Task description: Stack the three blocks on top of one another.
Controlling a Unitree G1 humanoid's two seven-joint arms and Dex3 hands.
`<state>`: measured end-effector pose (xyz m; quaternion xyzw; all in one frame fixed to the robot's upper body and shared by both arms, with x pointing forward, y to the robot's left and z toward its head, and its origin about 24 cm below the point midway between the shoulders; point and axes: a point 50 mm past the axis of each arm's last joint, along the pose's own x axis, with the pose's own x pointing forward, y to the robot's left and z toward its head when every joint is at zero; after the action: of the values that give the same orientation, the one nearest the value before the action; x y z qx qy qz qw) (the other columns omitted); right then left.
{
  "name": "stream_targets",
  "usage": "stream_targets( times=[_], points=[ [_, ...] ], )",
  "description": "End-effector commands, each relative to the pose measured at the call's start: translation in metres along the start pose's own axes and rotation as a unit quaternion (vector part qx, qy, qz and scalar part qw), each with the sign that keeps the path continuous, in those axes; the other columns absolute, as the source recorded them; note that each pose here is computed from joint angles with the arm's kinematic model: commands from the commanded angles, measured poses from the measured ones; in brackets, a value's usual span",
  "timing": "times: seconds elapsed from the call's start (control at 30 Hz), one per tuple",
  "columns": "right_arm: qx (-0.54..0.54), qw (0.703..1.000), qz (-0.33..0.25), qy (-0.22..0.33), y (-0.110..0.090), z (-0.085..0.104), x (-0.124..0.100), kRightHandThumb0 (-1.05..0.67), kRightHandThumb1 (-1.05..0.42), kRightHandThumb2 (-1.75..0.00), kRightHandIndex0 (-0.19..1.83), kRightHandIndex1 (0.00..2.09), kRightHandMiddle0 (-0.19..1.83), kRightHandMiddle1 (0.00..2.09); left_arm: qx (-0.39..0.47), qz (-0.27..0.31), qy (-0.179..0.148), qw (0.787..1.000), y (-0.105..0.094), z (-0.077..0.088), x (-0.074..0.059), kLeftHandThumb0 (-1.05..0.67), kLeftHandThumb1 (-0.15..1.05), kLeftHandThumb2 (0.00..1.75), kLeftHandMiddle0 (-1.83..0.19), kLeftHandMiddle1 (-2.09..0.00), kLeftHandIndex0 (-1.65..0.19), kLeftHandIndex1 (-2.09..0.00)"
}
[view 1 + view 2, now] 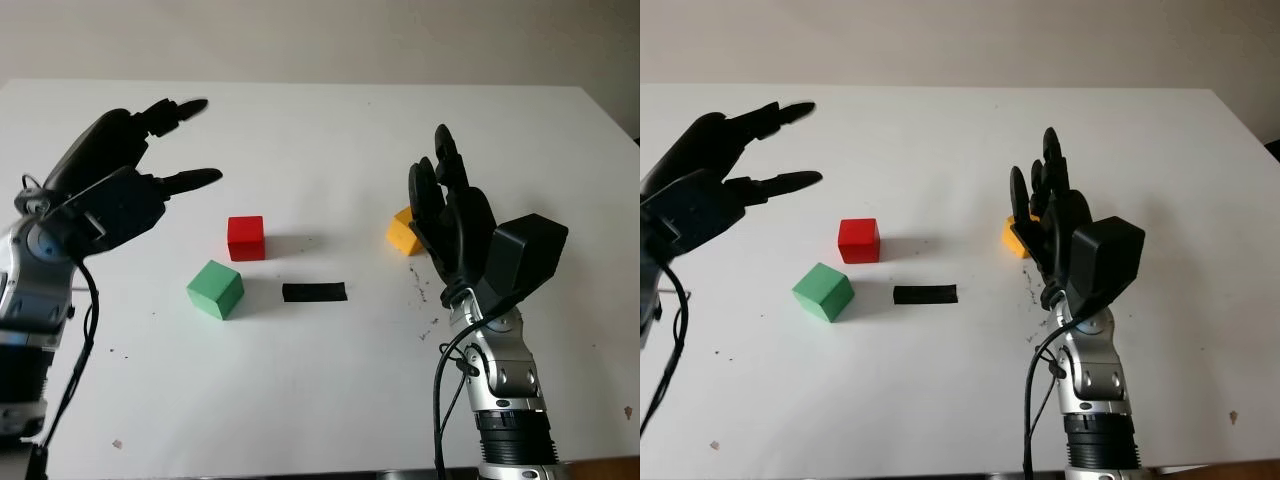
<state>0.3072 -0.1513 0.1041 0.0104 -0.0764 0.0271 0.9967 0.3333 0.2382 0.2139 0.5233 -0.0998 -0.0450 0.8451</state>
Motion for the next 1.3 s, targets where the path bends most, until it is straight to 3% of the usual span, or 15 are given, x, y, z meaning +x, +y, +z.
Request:
stream_targets(
  times=[0.0, 0.17, 0.4, 0.6, 1.27],
  points=[
    [-0.002, 1.000, 0.000, -0.008, 0.000, 0.004, 0.000, -0.56, -1.05, -0.53, -0.05, 0.06, -0.03, 0.06, 0.033, -0.007, -0.008, 0.999, 0.007, 0.008, 0.005, -0.85, 0.96, 0.04, -0.10, -0.05, -0.52, -0.13],
    [-0.004, 1.000, 0.001, -0.011, 0.001, 0.005, 0.000, -0.56, -1.05, -0.53, -0.05, 0.06, -0.03, 0.06, 0.110, -0.040, -0.009, 0.993, 0.002, 0.017, 0.012, -0.86, 0.99, 0.06, -0.10, -0.05, -0.51, -0.11],
    [0.003, 1.000, -0.001, -0.014, 0.002, 0.006, 0.001, -0.55, -1.05, -0.53, -0.05, 0.05, -0.03, 0.05, 0.150, -0.062, -0.011, 0.987, -0.015, 0.022, 0.018, -0.84, 0.97, 0.05, -0.12, -0.05, -0.50, -0.10],
    [0.002, 1.000, -0.002, -0.014, 0.001, 0.006, 0.001, -0.56, -1.05, -0.52, -0.05, 0.06, -0.03, 0.06, 0.168, -0.088, -0.011, 0.982, -0.028, 0.022, 0.020, -0.87, 0.99, 0.06, -0.07, -0.04, -0.46, -0.08],
    [0.003, 1.000, -0.006, -0.020, 0.003, 0.006, 0.000, -0.54, -1.05, -0.52, -0.04, 0.06, -0.02, 0.06, 0.203, -0.122, -0.013, 0.971, -0.037, 0.029, 0.016, -0.84, 0.98, 0.05, -0.03, -0.05, -0.42, -0.09]
  ],
)
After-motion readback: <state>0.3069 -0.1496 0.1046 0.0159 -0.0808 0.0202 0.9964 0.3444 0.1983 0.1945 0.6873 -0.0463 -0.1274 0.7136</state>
